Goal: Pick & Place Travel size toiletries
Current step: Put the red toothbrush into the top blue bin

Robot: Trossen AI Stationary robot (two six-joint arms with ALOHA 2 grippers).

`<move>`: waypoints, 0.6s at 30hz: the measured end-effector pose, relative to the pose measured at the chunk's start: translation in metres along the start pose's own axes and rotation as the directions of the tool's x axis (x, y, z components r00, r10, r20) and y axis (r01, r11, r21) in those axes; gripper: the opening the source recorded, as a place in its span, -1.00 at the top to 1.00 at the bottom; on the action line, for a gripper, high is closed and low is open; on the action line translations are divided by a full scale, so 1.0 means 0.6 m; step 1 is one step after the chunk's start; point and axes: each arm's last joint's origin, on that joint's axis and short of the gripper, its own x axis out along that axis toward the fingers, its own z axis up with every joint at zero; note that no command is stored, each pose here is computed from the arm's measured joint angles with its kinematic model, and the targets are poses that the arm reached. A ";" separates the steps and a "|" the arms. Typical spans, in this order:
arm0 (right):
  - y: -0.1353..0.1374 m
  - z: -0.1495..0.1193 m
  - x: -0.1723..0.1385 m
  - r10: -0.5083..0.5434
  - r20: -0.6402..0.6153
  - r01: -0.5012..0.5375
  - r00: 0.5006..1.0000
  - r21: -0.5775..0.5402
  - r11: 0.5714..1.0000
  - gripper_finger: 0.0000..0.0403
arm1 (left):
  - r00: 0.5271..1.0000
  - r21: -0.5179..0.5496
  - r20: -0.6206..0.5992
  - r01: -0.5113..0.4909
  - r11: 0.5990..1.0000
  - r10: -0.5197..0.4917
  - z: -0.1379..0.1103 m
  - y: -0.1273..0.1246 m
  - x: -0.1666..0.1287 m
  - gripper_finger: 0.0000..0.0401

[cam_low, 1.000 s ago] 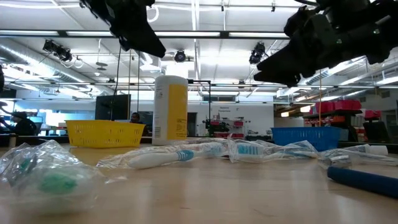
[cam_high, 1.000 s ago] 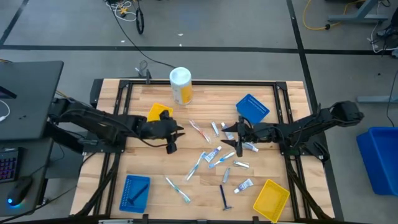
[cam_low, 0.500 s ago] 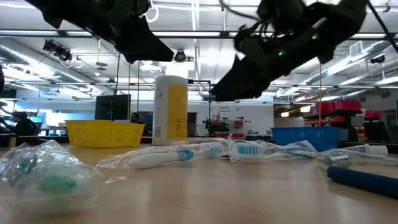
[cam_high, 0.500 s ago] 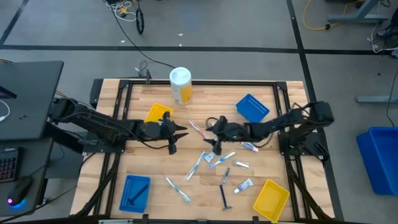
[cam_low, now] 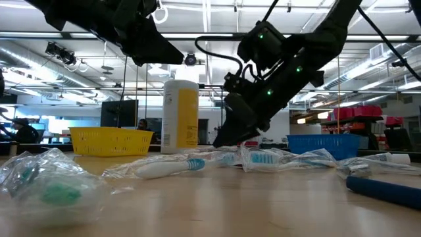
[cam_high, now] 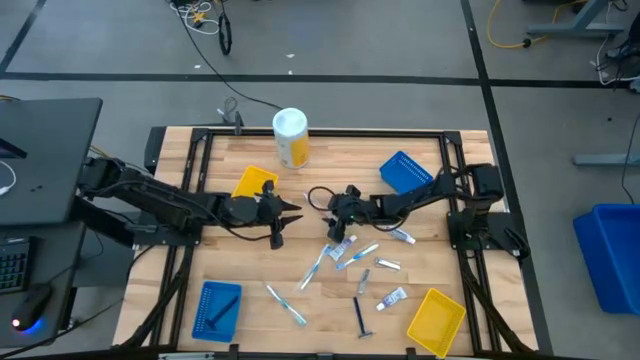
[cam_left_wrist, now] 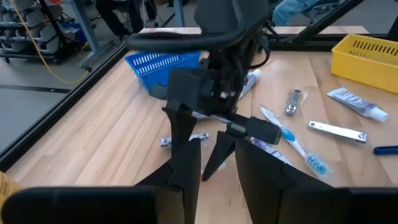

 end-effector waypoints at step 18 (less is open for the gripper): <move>0.002 -0.022 0.024 0.004 -0.036 -0.004 0.999 -0.020 1.000 0.41 | 1.000 0.011 0.000 0.000 1.000 0.000 0.000 0.000 0.000 0.46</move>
